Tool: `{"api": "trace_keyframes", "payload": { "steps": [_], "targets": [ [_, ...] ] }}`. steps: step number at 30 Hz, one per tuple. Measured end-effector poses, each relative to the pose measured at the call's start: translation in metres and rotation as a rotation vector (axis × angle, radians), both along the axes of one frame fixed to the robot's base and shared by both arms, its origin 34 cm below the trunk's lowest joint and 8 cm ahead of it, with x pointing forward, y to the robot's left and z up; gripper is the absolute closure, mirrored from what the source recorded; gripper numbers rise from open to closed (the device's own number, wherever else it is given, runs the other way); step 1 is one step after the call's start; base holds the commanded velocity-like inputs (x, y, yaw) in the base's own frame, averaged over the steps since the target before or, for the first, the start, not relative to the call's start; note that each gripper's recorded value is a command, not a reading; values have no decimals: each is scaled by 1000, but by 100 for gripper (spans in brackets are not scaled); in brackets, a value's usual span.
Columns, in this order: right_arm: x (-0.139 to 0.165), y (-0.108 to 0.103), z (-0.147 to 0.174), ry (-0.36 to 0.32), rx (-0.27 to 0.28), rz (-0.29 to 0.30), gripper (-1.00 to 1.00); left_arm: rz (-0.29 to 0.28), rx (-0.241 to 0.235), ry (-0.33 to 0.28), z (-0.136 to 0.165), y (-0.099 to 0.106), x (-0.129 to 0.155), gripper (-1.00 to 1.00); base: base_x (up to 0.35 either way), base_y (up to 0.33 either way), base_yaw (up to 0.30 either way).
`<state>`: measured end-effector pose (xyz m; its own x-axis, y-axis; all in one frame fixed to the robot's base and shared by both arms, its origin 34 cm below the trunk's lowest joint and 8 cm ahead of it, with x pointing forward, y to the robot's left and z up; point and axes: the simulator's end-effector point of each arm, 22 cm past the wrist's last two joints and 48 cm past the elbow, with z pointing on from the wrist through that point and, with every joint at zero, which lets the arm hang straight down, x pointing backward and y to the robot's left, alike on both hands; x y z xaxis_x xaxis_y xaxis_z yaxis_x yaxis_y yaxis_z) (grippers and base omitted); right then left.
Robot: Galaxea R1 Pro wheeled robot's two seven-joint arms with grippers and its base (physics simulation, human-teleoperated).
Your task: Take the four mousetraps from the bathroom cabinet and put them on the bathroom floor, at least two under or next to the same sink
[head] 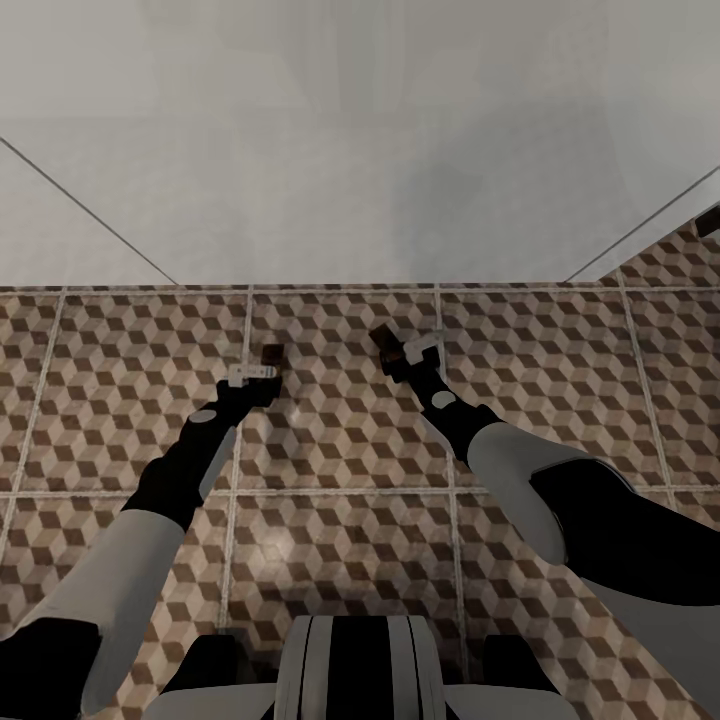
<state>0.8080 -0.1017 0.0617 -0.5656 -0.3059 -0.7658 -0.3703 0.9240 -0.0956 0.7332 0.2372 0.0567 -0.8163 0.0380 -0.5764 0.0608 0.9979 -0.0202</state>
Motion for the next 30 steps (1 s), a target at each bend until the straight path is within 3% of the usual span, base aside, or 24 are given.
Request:
{"api": "trace_keyframes", "payload": {
  "steps": [30],
  "targets": [
    [1, 0, 1, -5, 3, 0, 100, 2, 2, -11, 10, 1, 10, 100, 0, 0, 0]
  ]
}}
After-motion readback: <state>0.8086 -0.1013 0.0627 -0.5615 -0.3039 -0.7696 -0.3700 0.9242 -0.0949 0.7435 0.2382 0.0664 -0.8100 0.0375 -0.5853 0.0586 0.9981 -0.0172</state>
